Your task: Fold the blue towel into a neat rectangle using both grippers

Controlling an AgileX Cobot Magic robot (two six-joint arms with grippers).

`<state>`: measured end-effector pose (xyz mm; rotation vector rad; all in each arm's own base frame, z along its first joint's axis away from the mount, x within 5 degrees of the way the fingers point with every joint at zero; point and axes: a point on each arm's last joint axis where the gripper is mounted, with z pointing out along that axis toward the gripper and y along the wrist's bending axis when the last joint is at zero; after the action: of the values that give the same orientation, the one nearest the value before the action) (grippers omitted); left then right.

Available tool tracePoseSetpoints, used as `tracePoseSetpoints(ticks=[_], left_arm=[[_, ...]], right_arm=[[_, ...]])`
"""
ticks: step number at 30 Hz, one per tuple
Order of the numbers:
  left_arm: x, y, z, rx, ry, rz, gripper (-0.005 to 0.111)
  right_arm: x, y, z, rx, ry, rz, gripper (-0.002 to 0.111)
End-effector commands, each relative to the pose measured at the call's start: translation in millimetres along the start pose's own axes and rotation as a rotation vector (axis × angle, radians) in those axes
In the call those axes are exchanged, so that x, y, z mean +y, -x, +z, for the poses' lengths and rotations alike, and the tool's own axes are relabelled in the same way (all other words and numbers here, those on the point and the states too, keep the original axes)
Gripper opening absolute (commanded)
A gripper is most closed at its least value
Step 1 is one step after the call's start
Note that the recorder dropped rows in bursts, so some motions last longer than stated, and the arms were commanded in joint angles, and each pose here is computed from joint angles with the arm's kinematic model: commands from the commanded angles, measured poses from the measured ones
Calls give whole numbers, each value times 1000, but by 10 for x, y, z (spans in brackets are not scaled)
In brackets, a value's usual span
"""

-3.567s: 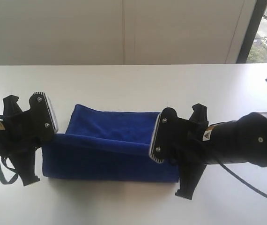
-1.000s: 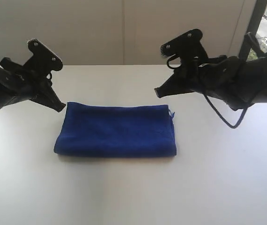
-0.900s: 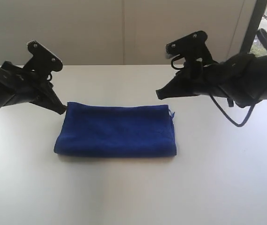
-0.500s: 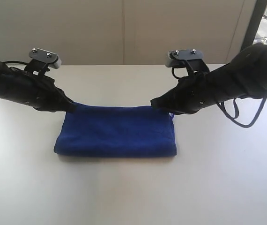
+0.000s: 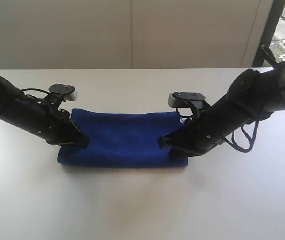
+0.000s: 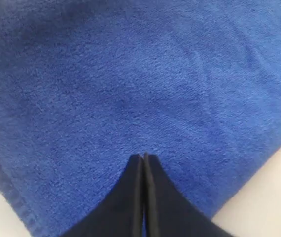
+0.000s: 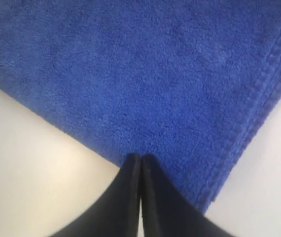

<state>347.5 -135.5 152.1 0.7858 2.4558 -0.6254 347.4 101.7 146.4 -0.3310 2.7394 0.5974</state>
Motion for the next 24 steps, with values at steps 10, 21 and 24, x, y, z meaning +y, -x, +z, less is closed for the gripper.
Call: tracePoseSetpoints(ticks=[10,21,24], left_arm=[[-45,-109,105,137,71,-45,0],[-86,-46,-147,161,136,7,0],[-140,144,-410,20,207,44,0]], right_arm=[[-52,-52,100,55,-144,-3,0],[61,23,-208,-11,-156,-64,0],[140,130,-394,-98,-160,-68,0]])
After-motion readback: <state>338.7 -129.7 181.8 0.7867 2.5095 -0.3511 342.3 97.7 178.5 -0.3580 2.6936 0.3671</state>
